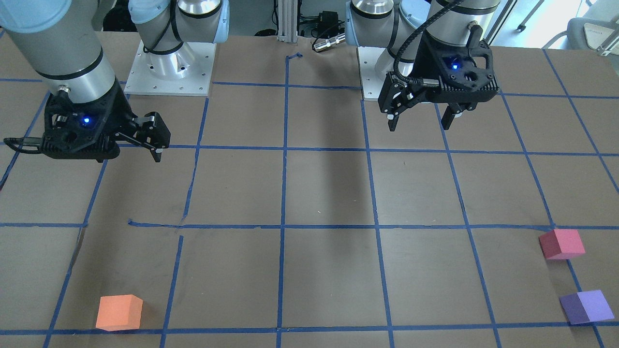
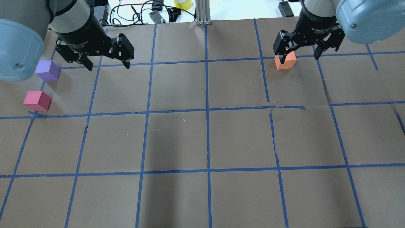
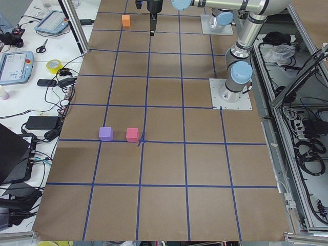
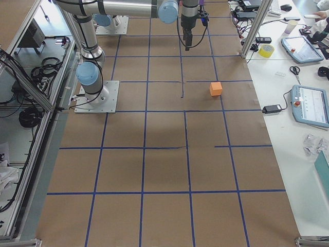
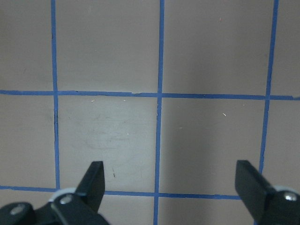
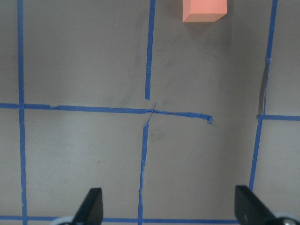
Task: Arrange blocks in a line
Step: 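Lower the right gripper onto the orange cube and close on it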
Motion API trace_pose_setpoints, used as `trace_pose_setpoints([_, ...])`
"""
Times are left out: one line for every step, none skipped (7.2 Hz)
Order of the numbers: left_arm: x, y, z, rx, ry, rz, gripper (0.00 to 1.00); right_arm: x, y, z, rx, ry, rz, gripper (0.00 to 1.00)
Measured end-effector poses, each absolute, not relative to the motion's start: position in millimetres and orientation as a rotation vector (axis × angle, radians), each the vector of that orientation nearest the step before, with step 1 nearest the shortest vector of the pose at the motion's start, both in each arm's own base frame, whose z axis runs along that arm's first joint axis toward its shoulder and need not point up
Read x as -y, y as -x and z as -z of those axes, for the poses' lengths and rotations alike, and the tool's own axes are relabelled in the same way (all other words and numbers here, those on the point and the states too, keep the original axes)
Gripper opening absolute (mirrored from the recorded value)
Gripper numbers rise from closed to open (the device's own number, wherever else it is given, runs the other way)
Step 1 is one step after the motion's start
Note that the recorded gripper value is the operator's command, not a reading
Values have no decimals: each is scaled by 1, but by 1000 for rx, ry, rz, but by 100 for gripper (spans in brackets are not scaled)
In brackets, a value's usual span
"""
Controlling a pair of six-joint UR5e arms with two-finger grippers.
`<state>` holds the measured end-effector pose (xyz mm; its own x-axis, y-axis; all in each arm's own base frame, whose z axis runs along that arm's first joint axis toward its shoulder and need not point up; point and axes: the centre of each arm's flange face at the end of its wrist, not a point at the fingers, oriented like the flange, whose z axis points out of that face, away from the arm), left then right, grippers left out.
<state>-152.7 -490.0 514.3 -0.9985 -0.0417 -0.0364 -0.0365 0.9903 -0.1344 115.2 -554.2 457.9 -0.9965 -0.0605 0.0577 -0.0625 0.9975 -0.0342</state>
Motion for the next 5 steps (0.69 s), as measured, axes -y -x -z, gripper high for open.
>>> trace_pose_setpoints([490, 153, -515, -3095, 60, 209, 100, 571, -104, -445, 3079, -128, -88, 100])
trace_pose_setpoints([490, 153, -515, -3095, 60, 210, 100, 590, -94, -432, 3070, -150, -147, 100])
trace_pose_setpoints([490, 153, -515, -3095, 60, 210, 100, 609, -86, -415, 3060, -155, -207, 100])
trace_pose_setpoints([490, 153, -515, -3095, 61, 209, 100, 629, -76, -394, 3048, -169, -258, 100])
trace_pose_setpoints([490, 153, -515, -3095, 61, 209, 100, 650, -64, -368, 3033, -202, -297, 100])
